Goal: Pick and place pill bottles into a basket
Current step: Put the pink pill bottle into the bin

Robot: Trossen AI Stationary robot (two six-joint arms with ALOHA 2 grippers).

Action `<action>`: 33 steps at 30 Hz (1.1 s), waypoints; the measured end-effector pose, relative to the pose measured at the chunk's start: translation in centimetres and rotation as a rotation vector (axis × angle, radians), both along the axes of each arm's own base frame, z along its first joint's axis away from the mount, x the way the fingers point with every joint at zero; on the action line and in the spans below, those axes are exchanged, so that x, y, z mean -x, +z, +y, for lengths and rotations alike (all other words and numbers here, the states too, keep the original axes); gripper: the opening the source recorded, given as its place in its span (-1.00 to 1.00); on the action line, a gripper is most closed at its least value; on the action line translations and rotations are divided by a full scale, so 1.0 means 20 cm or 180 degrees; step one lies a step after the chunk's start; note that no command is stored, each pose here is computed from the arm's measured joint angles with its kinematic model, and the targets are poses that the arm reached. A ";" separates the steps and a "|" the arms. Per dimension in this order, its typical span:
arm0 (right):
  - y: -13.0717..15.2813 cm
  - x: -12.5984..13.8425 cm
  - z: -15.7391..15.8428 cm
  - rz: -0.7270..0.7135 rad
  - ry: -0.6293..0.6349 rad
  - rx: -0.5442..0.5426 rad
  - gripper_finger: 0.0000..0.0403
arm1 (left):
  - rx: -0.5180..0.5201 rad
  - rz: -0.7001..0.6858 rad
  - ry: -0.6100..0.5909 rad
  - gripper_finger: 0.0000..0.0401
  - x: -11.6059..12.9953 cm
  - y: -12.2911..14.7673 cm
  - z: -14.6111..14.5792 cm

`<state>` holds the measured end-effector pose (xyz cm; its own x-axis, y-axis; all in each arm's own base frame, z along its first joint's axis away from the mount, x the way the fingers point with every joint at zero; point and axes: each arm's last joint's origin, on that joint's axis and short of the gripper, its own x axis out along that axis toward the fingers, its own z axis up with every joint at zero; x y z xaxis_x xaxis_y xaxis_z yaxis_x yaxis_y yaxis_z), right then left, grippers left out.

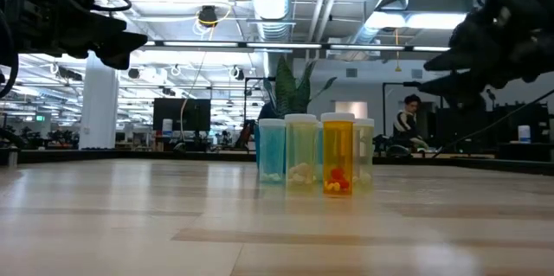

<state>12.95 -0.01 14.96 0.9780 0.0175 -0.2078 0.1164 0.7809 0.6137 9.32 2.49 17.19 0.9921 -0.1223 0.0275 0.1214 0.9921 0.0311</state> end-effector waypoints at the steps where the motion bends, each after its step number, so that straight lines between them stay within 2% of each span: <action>1: 0.02 0.00 0.00 -0.0041 -0.0063 -0.0245 -0.15 | 0.0000 -0.0001 -0.0001 0.06 0.00 0.00 0.00; 8: 0.07 -0.01 -0.02 -0.0409 -0.0605 -0.1159 -0.15 | 0.0000 -0.0001 0.0000 0.06 0.00 0.00 0.00; 12: 0.07 -0.01 -0.03 -0.0465 -0.0681 -0.1273 -0.15 | 0.0000 -0.0001 0.0001 0.06 0.00 0.00 0.00; 14: 0.09 -0.01 -0.03 -0.0429 -0.0568 -0.1262 -0.15 | 0.0000 -0.0001 -0.0001 0.06 0.00 0.00 0.00; 17: 0.17 -0.04 -0.03 -0.0322 -0.0187 -0.0945 -0.15 | -0.0001 -0.0002 0.0000 0.06 0.00 0.00 0.00; 21: 0.36 -0.10 -0.03 0.0110 0.0186 -0.0221 -0.17 | -0.0001 -0.0001 0.0001 0.06 0.00 0.00 0.00; 27: 0.69 -0.26 -0.03 0.1341 0.0783 0.0989 -0.21 | 0.0000 -0.0001 -0.0001 0.06 0.00 0.00 0.00; 30: 0.80 -0.37 -0.04 0.1846 0.1141 0.1367 -0.21 | 0.0000 -0.0001 -0.0001 0.06 0.00 0.00 0.00; 33: 0.83 -0.48 -0.05 0.2384 0.1576 0.1619 -0.20 | -0.0001 -0.0002 0.0000 0.06 0.00 0.00 0.00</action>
